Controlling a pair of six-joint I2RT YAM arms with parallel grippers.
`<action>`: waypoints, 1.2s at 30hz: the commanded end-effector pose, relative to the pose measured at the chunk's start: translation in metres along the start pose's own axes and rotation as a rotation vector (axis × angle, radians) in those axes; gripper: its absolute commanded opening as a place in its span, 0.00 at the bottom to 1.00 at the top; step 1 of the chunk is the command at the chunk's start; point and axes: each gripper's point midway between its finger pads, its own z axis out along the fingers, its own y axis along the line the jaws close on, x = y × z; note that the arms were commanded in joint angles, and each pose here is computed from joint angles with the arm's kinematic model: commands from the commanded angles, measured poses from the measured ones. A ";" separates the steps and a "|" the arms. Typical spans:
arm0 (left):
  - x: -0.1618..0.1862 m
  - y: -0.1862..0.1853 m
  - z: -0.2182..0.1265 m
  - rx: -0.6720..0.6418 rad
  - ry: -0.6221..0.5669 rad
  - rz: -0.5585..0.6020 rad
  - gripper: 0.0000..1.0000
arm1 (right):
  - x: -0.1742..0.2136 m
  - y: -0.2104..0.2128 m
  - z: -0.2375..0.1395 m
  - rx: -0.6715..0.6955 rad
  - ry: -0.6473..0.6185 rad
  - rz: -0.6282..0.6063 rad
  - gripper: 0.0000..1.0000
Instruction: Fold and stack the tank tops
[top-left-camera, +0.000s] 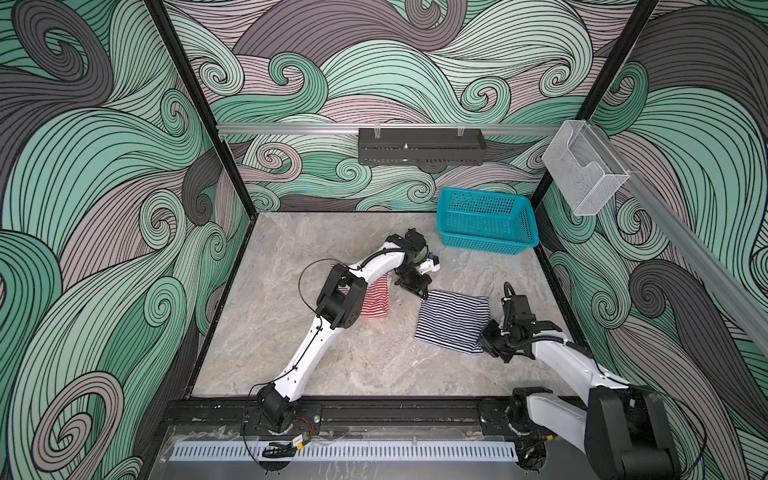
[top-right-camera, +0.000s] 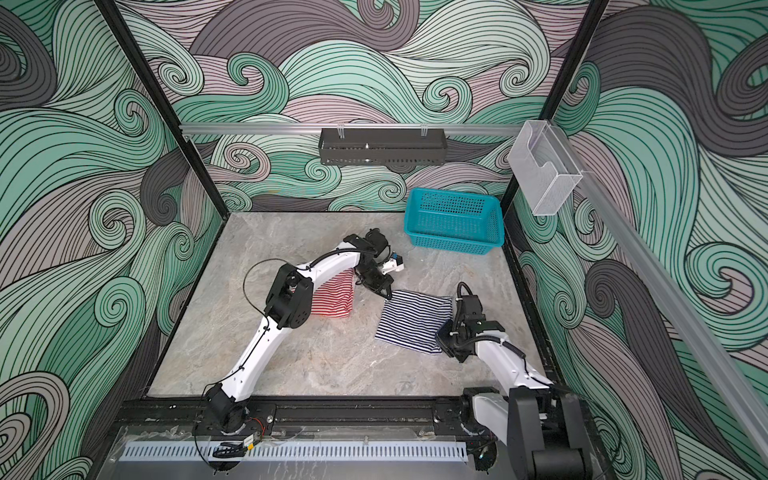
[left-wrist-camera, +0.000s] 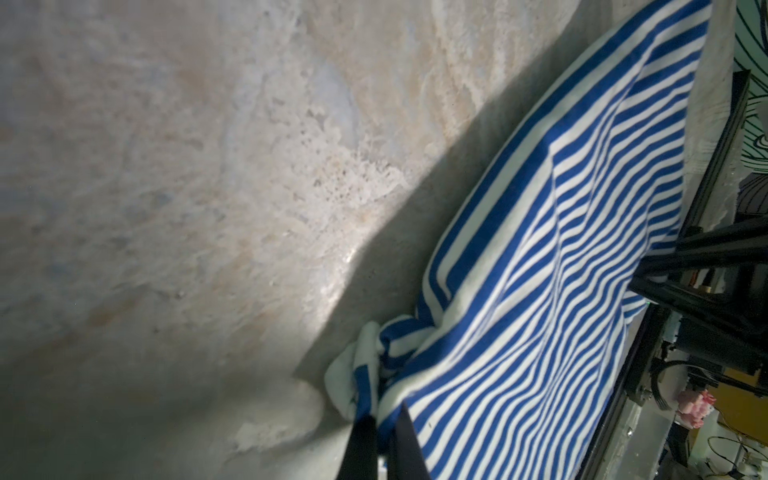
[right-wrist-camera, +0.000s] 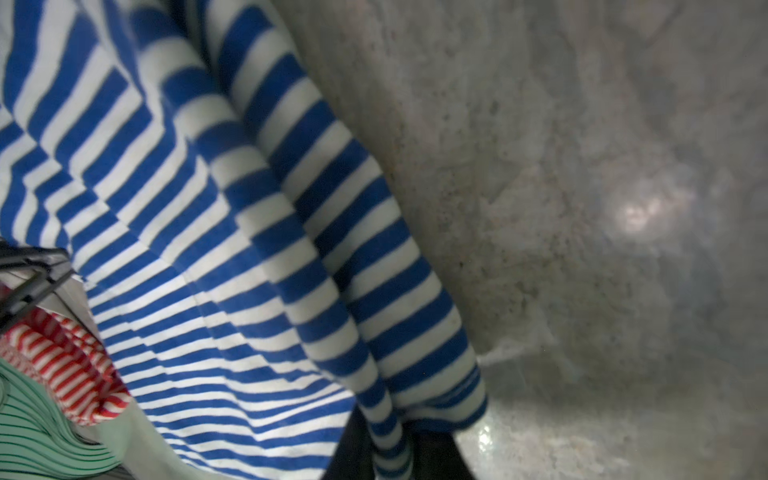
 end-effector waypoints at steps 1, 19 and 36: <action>0.007 0.001 0.010 0.006 0.037 -0.006 0.00 | -0.003 0.007 0.000 -0.032 -0.003 0.001 0.00; -0.027 -0.031 -0.090 -0.082 -0.149 0.136 0.00 | -0.010 0.062 -0.049 -0.122 -0.082 -0.110 0.00; -0.026 0.012 -0.191 -0.199 -0.290 0.076 0.00 | -0.006 0.158 -0.057 -0.191 -0.078 -0.270 0.00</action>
